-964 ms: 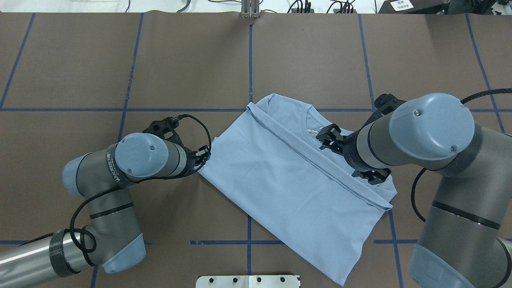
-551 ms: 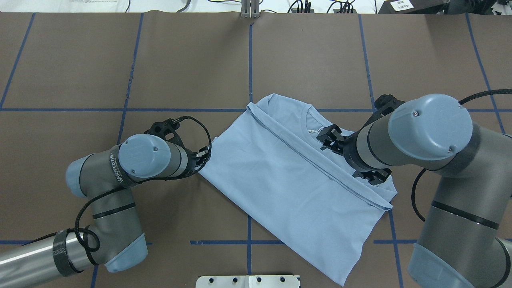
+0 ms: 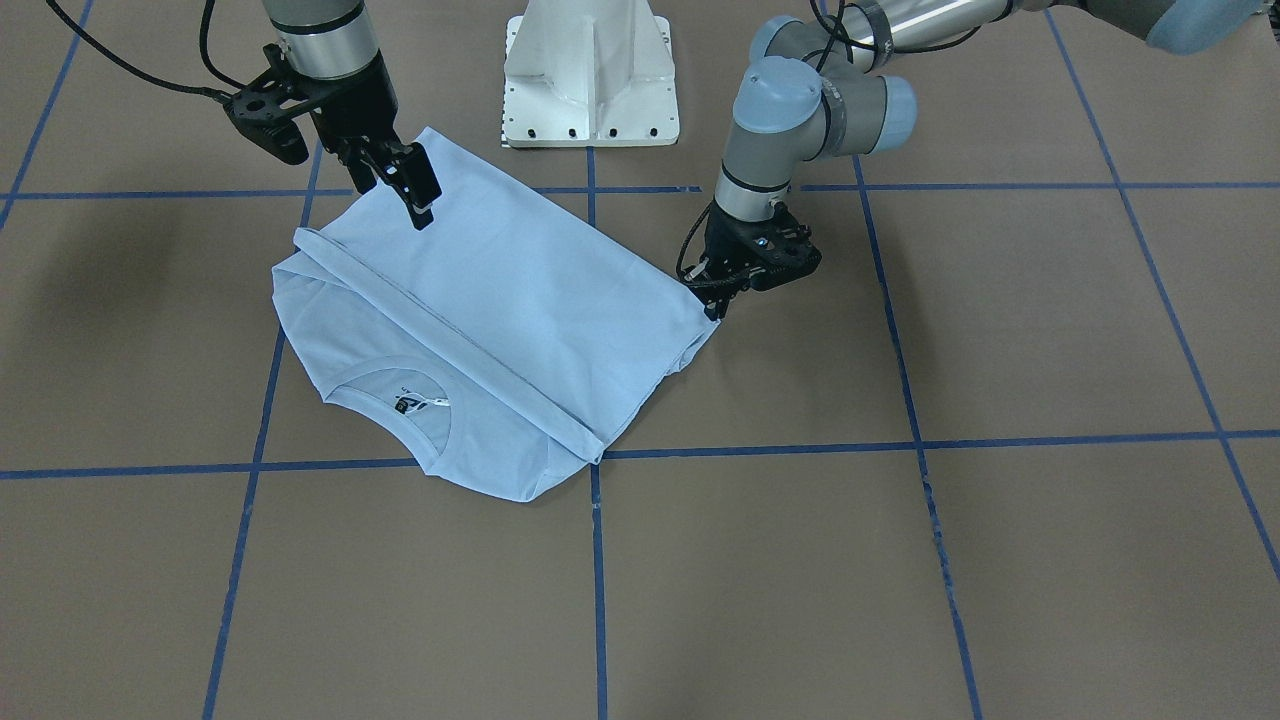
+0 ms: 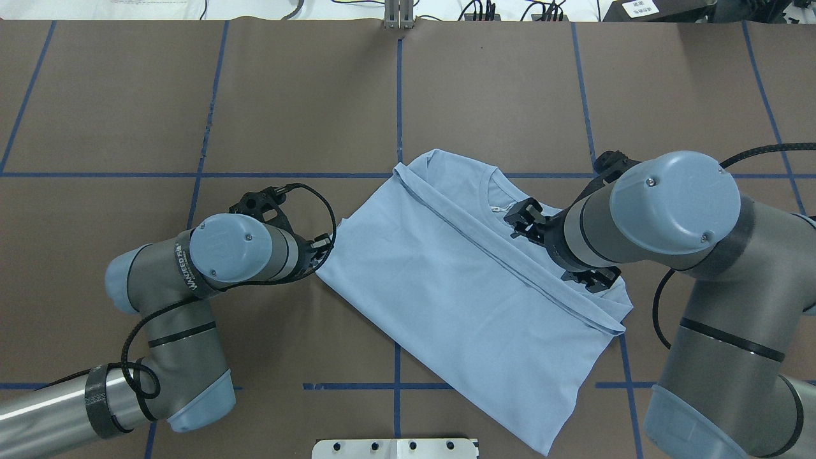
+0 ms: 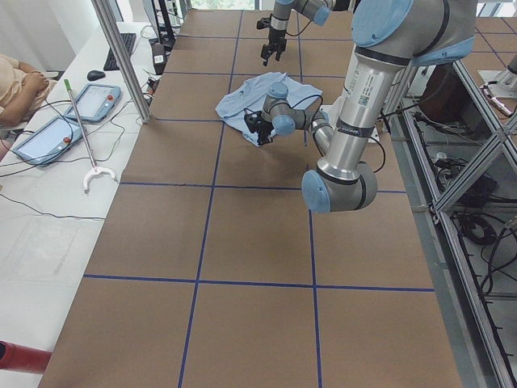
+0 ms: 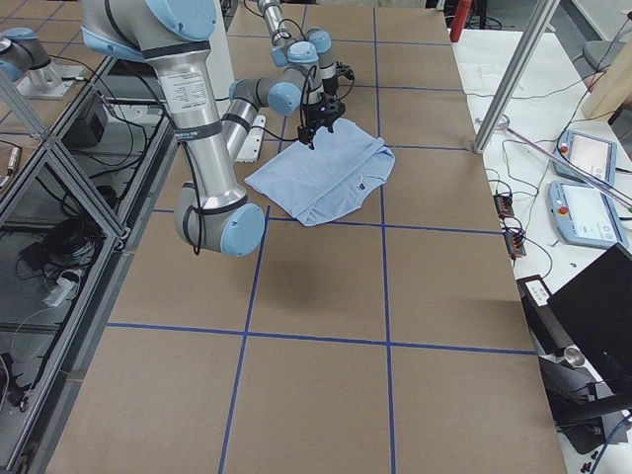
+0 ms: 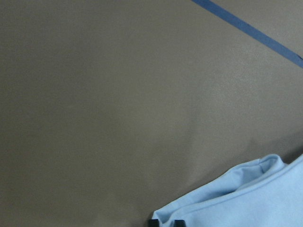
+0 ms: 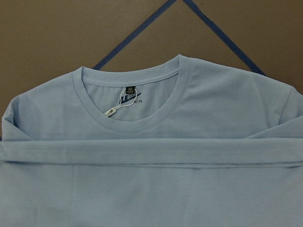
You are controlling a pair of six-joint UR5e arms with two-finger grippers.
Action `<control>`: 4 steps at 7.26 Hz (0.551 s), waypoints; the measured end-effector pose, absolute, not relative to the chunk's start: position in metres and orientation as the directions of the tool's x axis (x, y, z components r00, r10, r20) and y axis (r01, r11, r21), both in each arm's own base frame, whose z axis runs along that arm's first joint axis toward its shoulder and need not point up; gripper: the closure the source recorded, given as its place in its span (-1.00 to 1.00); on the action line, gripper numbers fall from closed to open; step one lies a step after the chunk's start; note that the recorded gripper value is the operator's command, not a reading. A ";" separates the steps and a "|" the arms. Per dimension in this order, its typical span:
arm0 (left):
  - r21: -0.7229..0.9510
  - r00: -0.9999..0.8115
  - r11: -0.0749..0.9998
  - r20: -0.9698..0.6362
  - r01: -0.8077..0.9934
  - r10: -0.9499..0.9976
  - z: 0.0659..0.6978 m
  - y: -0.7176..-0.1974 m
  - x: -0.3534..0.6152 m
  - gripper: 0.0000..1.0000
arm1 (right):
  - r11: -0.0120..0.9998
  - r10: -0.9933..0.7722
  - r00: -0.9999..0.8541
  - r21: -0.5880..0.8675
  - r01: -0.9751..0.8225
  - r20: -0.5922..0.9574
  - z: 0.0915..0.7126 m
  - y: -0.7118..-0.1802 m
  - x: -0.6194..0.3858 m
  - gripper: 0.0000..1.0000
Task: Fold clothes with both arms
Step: 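Rotate the shirt square with the right gripper while the left gripper pulls its far corner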
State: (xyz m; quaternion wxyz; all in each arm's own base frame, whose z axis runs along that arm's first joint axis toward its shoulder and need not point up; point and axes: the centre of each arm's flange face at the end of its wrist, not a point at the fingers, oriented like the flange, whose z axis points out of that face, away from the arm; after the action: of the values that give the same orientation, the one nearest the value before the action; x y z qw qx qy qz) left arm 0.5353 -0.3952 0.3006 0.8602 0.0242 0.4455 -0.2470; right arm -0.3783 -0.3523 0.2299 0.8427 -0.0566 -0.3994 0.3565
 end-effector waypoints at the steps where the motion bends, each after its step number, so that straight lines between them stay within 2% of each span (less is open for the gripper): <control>1: -0.135 0.492 0.884 -0.789 0.447 -0.369 0.299 -0.410 0.523 1.00 | 0.738 0.646 0.424 -0.379 -0.558 0.634 0.229 -0.353 -0.378 -1.00; 4: -0.007 0.510 0.869 -0.808 0.494 -0.296 0.291 -0.495 0.477 1.00 | 0.736 0.644 0.404 -0.383 -0.558 0.649 0.221 -0.355 -0.377 -1.00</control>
State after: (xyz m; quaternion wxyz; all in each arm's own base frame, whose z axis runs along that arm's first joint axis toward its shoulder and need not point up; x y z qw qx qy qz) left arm 0.4768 -0.4947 0.2910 0.8615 0.1126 0.4389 -0.2293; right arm -0.3772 -0.3553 0.2212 0.8363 -0.0527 -0.4107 0.3593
